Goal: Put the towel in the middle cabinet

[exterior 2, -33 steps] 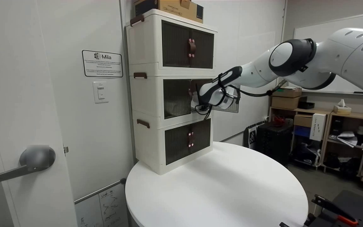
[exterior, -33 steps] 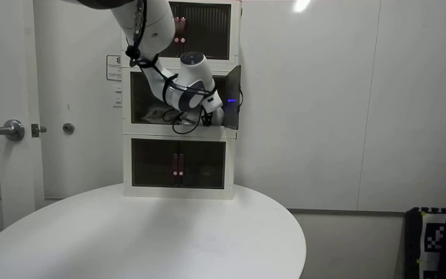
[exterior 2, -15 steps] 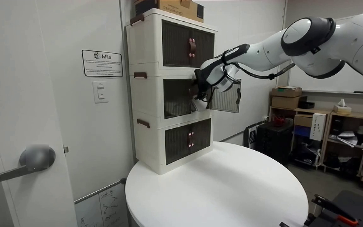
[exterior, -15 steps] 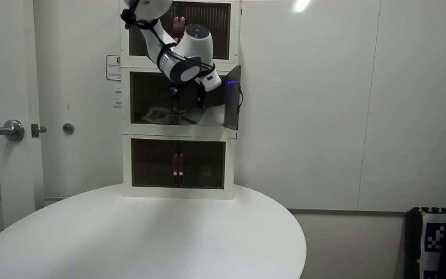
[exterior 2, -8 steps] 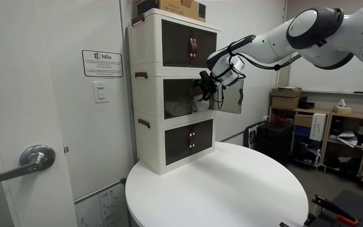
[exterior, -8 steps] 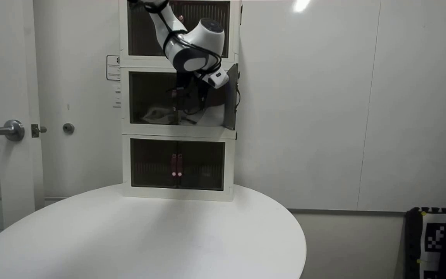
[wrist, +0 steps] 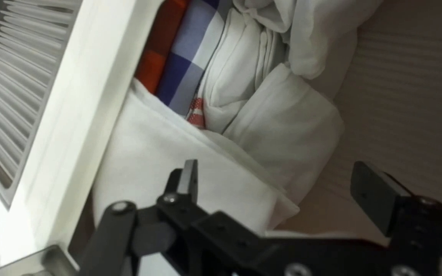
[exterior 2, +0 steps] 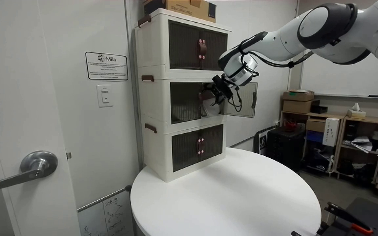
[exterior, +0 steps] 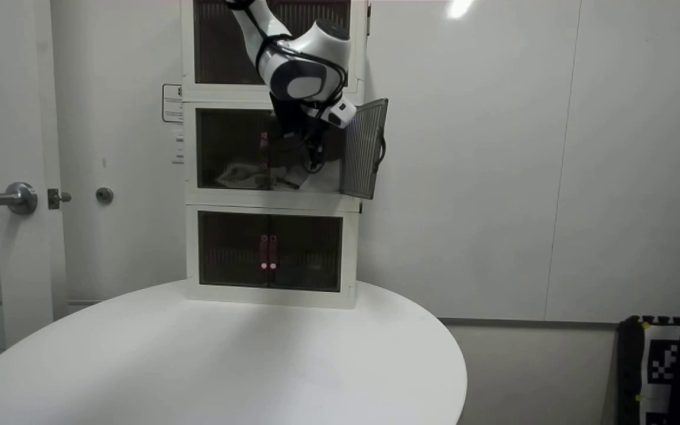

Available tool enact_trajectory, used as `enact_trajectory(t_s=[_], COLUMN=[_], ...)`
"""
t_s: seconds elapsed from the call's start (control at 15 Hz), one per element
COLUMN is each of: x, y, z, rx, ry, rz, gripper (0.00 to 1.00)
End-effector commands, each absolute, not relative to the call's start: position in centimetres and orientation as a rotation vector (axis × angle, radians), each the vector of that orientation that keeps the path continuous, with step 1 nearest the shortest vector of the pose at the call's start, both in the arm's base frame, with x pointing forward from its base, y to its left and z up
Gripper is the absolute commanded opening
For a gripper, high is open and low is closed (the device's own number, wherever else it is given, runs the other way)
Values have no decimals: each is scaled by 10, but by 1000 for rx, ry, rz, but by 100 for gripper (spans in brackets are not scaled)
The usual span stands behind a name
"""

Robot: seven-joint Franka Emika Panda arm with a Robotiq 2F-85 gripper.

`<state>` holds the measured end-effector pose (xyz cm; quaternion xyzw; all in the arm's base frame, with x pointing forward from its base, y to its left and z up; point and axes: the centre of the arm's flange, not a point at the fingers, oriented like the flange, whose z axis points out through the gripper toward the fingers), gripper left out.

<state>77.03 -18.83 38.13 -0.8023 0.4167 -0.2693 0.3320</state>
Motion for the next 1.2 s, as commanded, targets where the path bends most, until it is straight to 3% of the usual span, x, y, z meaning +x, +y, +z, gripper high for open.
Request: enact_trajectory(t_s=[0.0,0.27,0.53,1.13], x=[746,738,725,724], y=[-174,-135,-100,-139], z=[366,313,272,369], rx=[-2220,-2284,-2375,-2150], ry=[955,907,847,886], rz=[-799,-958,-938,-1308], gripper=[100,100,100,100])
